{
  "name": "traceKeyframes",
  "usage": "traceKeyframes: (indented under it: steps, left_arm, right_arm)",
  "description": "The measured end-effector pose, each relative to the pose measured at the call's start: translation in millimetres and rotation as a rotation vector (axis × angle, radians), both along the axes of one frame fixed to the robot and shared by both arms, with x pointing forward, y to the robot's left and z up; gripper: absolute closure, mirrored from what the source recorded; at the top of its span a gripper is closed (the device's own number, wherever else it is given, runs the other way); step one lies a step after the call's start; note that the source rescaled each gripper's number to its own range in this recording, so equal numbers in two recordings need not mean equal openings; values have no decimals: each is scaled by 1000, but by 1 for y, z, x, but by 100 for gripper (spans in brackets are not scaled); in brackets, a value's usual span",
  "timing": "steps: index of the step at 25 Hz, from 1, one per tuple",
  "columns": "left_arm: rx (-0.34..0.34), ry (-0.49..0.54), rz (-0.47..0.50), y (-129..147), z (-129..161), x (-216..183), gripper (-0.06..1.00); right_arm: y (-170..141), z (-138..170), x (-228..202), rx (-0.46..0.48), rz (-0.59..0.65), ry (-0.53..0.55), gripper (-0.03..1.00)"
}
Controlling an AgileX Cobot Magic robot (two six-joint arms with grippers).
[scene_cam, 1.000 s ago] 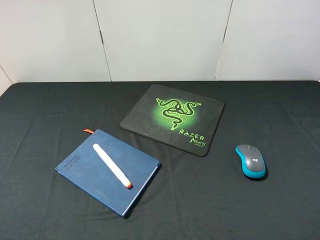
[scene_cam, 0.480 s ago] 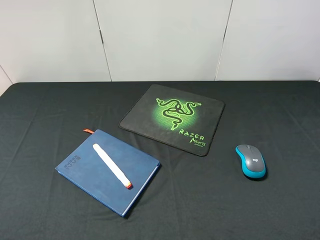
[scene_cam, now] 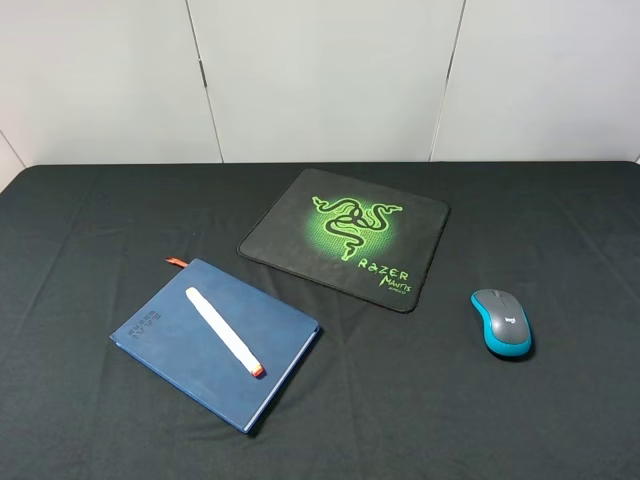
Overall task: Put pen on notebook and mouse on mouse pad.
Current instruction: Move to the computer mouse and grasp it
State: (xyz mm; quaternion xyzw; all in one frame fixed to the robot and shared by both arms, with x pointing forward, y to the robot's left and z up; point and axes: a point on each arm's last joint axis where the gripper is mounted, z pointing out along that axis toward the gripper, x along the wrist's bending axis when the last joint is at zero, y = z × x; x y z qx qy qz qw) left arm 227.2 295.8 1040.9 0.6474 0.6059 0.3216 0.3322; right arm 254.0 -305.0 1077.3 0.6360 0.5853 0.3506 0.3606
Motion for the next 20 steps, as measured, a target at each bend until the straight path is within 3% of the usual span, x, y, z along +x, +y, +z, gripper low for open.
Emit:
traceKeyframes:
  steps: [10,20]
  left_arm:
    - [0,-1,0,0,0,0,-6]
    - [0,-1,0,0,0,0,-6]
  right_arm:
    - [10,21,86,1,88,234,-3]
    - [43,-26,154,-24,334,577,-3]
